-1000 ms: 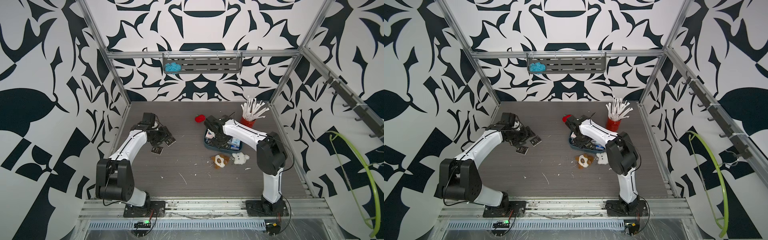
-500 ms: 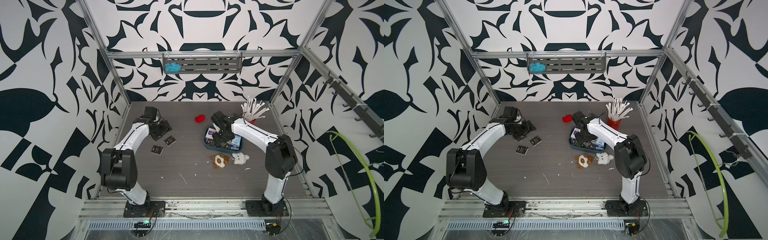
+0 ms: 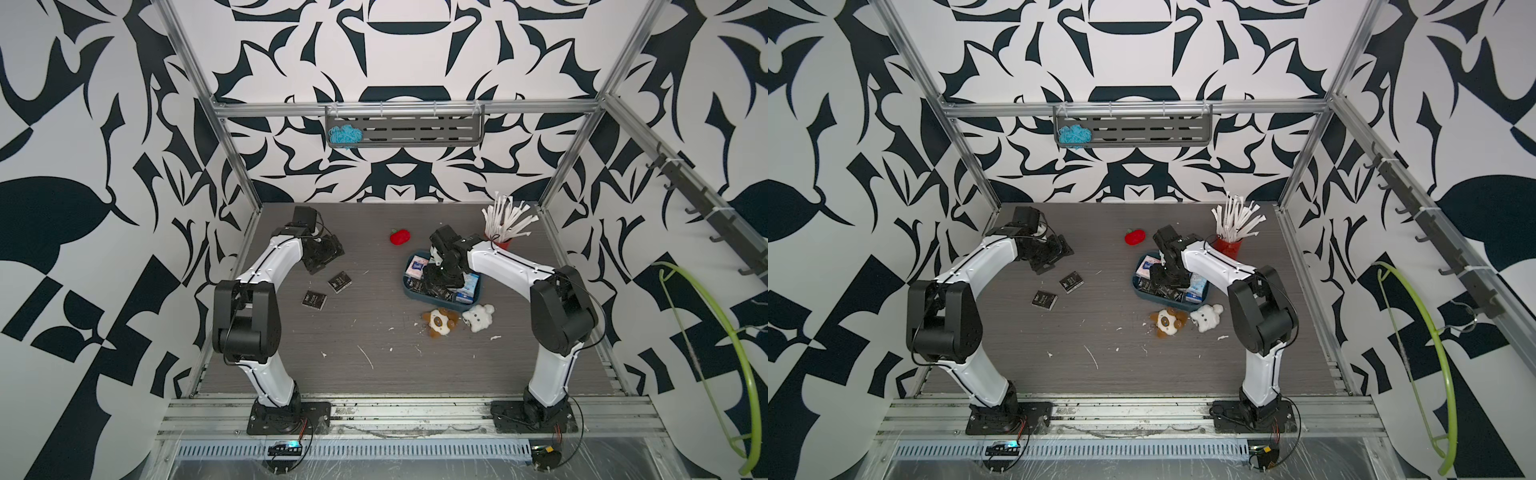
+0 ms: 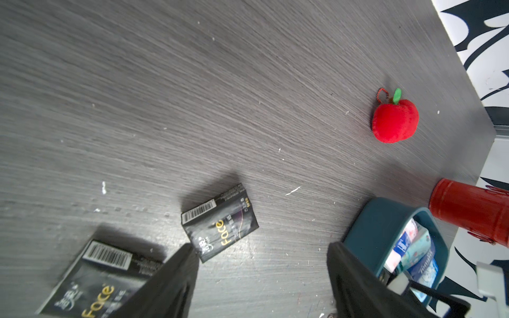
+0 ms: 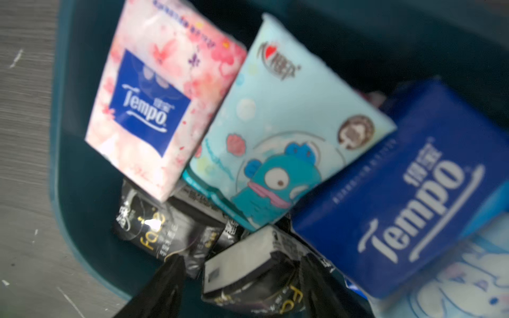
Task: Put the pocket tissues into the storage box
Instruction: Place the pocket tissues in the storage box, then pick up the pocket tissues from the center of the board, then place the pocket tissues in the storage box, then pick up the pocket tissues from the center of the board.
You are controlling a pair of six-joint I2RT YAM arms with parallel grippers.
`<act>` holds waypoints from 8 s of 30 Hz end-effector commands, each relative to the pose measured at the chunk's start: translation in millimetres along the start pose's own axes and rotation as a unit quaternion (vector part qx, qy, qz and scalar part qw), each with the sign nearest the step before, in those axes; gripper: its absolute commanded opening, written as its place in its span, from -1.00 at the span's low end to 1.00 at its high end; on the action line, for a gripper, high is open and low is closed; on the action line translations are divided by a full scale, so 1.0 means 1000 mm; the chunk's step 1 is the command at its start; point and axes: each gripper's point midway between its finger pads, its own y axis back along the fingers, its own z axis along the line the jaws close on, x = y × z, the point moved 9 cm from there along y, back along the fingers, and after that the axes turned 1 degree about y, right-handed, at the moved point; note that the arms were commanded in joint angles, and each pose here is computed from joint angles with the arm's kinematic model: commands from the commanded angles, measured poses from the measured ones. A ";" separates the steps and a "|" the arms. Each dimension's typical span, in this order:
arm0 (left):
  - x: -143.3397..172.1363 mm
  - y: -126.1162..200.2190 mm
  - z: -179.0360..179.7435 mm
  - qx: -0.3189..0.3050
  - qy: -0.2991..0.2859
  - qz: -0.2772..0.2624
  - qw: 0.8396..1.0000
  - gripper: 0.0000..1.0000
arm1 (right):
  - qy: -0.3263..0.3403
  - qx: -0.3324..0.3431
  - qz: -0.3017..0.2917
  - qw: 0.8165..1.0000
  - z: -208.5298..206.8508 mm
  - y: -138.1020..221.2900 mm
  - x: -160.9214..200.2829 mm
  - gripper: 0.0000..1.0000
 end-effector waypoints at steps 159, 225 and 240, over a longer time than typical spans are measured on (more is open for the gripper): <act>0.213 0.002 -0.237 0.034 -0.341 0.029 0.939 1.00 | -0.279 -0.008 -0.132 0.951 -0.122 0.116 0.058 0.68; 0.061 -0.042 0.086 -0.164 0.258 -0.046 0.951 -0.10 | -0.040 -0.026 -0.026 0.999 -0.011 0.070 -0.014 0.66; 0.071 -0.003 0.011 -0.098 0.129 -0.058 0.985 -0.09 | -0.117 0.007 -0.030 0.993 -0.047 0.070 0.007 0.67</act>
